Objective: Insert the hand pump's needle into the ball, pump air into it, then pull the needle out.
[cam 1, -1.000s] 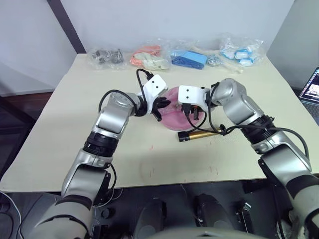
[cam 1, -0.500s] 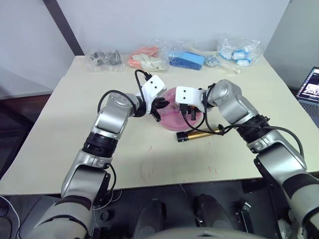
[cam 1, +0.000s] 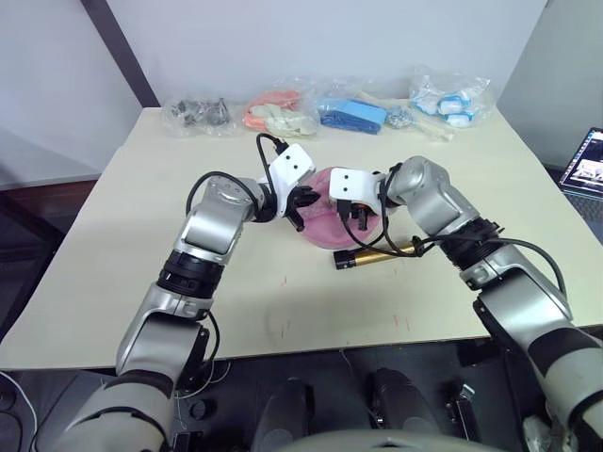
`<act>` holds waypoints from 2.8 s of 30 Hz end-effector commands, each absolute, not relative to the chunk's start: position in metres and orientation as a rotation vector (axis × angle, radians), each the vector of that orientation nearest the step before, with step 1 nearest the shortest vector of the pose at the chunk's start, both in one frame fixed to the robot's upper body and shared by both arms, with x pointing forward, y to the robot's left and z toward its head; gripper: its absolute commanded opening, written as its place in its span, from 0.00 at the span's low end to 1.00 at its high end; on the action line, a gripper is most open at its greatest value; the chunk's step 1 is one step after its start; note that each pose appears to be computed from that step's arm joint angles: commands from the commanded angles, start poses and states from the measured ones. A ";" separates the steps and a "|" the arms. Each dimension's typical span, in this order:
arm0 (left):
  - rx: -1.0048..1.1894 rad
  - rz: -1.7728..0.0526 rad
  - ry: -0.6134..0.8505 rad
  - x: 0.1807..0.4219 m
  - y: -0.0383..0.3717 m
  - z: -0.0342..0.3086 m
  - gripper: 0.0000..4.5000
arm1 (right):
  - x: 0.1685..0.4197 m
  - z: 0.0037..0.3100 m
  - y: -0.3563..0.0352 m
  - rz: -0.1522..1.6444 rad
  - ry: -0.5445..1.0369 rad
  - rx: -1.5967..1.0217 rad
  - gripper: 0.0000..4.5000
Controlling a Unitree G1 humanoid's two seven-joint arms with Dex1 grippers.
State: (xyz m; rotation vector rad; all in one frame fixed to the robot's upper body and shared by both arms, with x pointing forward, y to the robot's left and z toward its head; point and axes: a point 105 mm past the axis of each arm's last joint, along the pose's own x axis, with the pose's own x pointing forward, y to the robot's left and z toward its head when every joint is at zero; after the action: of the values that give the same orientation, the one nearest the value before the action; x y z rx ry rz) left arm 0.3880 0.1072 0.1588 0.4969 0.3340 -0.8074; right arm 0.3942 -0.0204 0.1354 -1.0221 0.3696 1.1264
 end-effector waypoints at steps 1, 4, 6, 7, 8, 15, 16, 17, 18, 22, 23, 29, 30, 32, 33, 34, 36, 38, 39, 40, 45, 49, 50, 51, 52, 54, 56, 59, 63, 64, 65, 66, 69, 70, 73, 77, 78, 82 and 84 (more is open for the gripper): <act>0.477 -0.856 0.384 0.381 0.102 0.144 0.00 | 0.396 0.078 -0.059 1.040 0.619 -1.053 0.07; 0.475 -0.856 0.386 0.380 0.102 0.144 0.00 | 0.396 0.070 -0.062 1.031 0.639 -1.046 0.07; 0.474 -0.855 0.387 0.381 0.102 0.144 0.00 | 0.396 0.067 -0.064 1.027 0.647 -1.044 0.07; 0.473 -0.855 0.387 0.381 0.102 0.144 0.00 | 0.396 0.067 -0.064 1.026 0.643 -1.032 0.07; 0.474 -0.854 0.388 0.381 0.102 0.143 0.00 | 0.396 0.070 -0.061 1.032 0.628 -0.995 0.07; 0.508 -0.849 0.364 0.386 0.101 0.142 0.00 | 0.396 0.097 -0.056 1.029 0.491 -0.875 0.07; 0.511 -0.848 0.359 0.388 0.100 0.142 0.00 | 0.395 0.104 -0.056 1.027 0.471 -0.849 0.07; 0.512 -0.849 0.357 0.388 0.100 0.143 0.00 | 0.394 0.109 -0.056 1.026 0.454 -0.834 0.07; 0.514 -0.852 0.354 0.389 0.100 0.143 0.00 | 0.392 0.115 -0.056 1.022 0.437 -0.830 0.07; 0.522 -0.855 0.347 0.392 0.100 0.144 0.00 | 0.388 0.131 -0.053 1.008 0.392 -0.820 0.07; 0.525 -0.857 0.344 0.392 0.100 0.145 0.00 | 0.387 0.133 -0.052 1.008 0.387 -0.819 0.07; 0.530 -0.862 0.331 0.396 0.097 0.148 0.09 | 0.380 0.151 -0.045 1.016 0.361 -0.754 0.37; 0.530 -0.860 0.326 0.397 0.097 0.150 0.18 | 0.379 0.158 -0.046 1.007 0.338 -0.753 0.47; 0.527 -0.857 0.316 0.398 0.098 0.152 0.30 | 0.373 0.173 -0.050 0.999 0.294 -0.736 0.64; 0.526 -0.857 0.314 0.398 0.098 0.153 0.30 | 0.368 0.180 -0.052 0.998 0.272 -0.716 0.64; 0.525 -0.858 0.309 0.398 0.099 0.154 0.30 | 0.364 0.186 -0.054 0.999 0.256 -0.701 0.64; 0.517 -0.863 0.294 0.397 0.098 0.157 0.30 | 0.353 0.197 -0.061 0.994 0.223 -0.681 0.64; 0.508 -0.870 0.275 0.396 0.098 0.161 0.30 | 0.343 0.204 -0.069 0.982 0.198 -0.662 0.64; 0.504 -0.873 0.264 0.395 0.097 0.163 0.30 | 0.339 0.207 -0.072 0.976 0.188 -0.654 0.64; 0.496 -0.879 0.259 0.394 0.097 0.165 0.30 | 0.334 0.209 -0.076 0.966 0.181 -0.644 0.64; 0.397 -0.933 0.203 0.385 0.094 0.188 0.64 | 0.311 0.212 -0.104 0.905 0.159 -0.581 0.68; 0.321 -0.971 0.160 0.373 0.103 0.208 0.99 | 0.296 0.215 -0.113 0.886 0.136 -0.525 0.68; 0.308 -0.979 0.144 0.369 0.106 0.213 0.99 | 0.293 0.217 -0.116 0.876 0.130 -0.510 0.68; 0.291 -0.988 0.140 0.365 0.110 0.217 0.99 | 0.289 0.218 -0.119 0.871 0.125 -0.502 0.68; 0.275 -0.997 0.141 0.362 0.114 0.221 0.99 | 0.286 0.218 -0.122 0.866 0.122 -0.497 0.68; 0.255 -1.010 0.148 0.356 0.120 0.224 0.99 | 0.281 0.219 -0.126 0.858 0.116 -0.493 0.68; 0.255 -1.050 0.144 0.345 0.126 0.228 0.99 | 0.274 0.220 -0.131 0.844 0.110 -0.475 0.68; 0.237 -1.150 0.175 0.322 0.135 0.235 1.00 | 0.260 0.224 -0.145 0.813 0.082 -0.417 0.81; 0.245 -1.296 0.290 0.289 0.139 0.228 1.00 | 0.243 0.221 -0.160 0.759 0.073 -0.417 0.98; 0.263 -1.328 0.310 0.282 0.137 0.224 1.00 | 0.237 0.217 -0.165 0.739 0.083 -0.430 0.98; 0.278 -1.354 0.321 0.277 0.133 0.221 1.00 | 0.233 0.214 -0.171 0.700 0.088 -0.469 0.98; 0.287 -1.371 0.326 0.273 0.131 0.219 1.00 | 0.230 0.212 -0.174 0.674 0.091 -0.496 0.98; 0.286 -1.392 0.330 0.270 0.121 0.214 1.00 | 0.217 0.206 -0.172 0.723 0.087 -0.460 0.98; 0.283 -1.398 0.326 0.271 0.113 0.211 1.00 | 0.212 0.205 -0.175 0.717 0.092 -0.439 0.98; 0.307 -1.381 0.348 0.278 0.091 0.196 1.00 | 0.196 0.195 -0.190 0.672 0.168 -0.412 0.98; 0.346 -1.391 0.365 0.284 0.071 0.185 1.00 | 0.179 0.190 -0.203 0.646 0.224 -0.351 0.98; 0.353 -1.397 0.370 0.285 0.066 0.182 1.00 | 0.176 0.190 -0.204 0.639 0.226 -0.342 0.98; 0.388 -1.426 0.355 0.292 0.034 0.177 1.00 | 0.166 0.191 -0.212 0.590 0.243 -0.335 0.98; 0.402 -1.424 0.359 0.296 0.026 0.174 1.00 | 0.164 0.191 -0.212 0.584 0.248 -0.322 0.98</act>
State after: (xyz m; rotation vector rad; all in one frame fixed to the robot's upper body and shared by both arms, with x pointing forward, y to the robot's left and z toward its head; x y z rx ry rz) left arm 0.2913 0.0276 0.1701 0.3674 0.3871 -1.4430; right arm 0.1654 -0.2147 0.1822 -0.2914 0.2900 0.5890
